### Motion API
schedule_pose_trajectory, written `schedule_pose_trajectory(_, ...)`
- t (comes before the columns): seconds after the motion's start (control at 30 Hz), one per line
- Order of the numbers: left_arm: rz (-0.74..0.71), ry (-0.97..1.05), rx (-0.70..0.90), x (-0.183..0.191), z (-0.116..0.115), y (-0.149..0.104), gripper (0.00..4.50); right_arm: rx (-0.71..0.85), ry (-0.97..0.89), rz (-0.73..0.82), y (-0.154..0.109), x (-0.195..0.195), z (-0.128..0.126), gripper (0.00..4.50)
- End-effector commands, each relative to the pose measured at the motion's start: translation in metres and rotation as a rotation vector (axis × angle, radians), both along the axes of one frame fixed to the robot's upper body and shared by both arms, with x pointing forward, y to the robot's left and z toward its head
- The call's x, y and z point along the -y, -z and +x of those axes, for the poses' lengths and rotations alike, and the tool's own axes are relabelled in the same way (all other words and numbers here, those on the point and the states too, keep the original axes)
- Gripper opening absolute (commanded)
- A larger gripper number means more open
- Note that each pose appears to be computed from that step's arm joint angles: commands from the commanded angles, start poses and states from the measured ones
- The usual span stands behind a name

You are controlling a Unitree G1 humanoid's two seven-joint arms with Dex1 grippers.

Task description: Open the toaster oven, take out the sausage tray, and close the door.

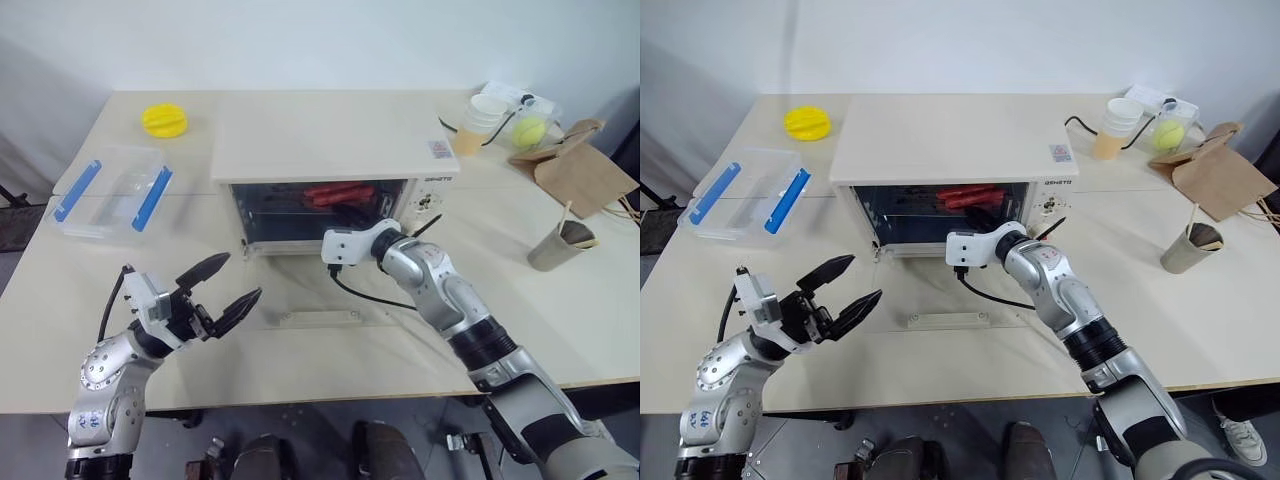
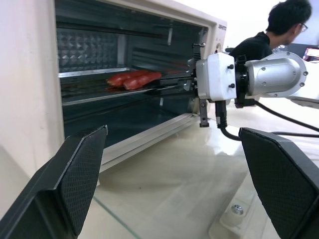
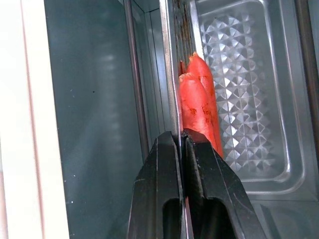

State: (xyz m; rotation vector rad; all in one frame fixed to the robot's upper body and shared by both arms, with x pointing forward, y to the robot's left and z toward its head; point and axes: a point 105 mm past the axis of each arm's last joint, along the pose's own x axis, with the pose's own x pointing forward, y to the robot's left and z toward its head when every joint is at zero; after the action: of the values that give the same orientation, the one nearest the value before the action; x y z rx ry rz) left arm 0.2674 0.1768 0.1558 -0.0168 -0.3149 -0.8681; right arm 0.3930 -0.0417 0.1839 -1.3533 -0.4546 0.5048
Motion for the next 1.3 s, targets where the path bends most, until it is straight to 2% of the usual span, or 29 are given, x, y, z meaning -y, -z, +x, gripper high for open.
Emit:
schedule_pose_trajectory(0.03,0.011,0.043,0.028,0.007,0.004,-0.009,4.5,0.081,-0.047,0.068,-0.028,-0.006,-0.005,0.01)
schedule_pose_trajectory(0.2,0.012,0.084,0.094,0.011,0.019,-0.032,4.5,0.082,-0.062,0.068,-0.032,-0.006,-0.005,0.01)
schedule_pose_trajectory(0.33,-0.013,0.092,0.143,-0.001,0.035,-0.057,4.5,0.067,-0.098,0.05,-0.029,-0.006,-0.009,0.01)
schedule_pose_trajectory(0.43,-0.036,0.097,0.141,-0.009,0.041,-0.065,4.5,0.062,-0.116,0.037,-0.027,-0.006,-0.011,0.01)
schedule_pose_trajectory(0.8,-0.078,0.171,0.096,-0.002,0.059,-0.069,4.5,0.028,-0.269,-0.014,-0.027,-0.01,-0.041,0.01)
schedule_pose_trajectory(1.03,-0.078,0.198,0.051,0.003,0.058,-0.064,4.5,-0.025,-0.294,-0.047,-0.015,0.0,-0.061,0.01)
schedule_pose_trajectory(1.3,-0.027,0.231,0.016,0.003,0.056,-0.054,4.5,-0.051,-0.275,-0.049,-0.002,0.025,-0.098,0.01)
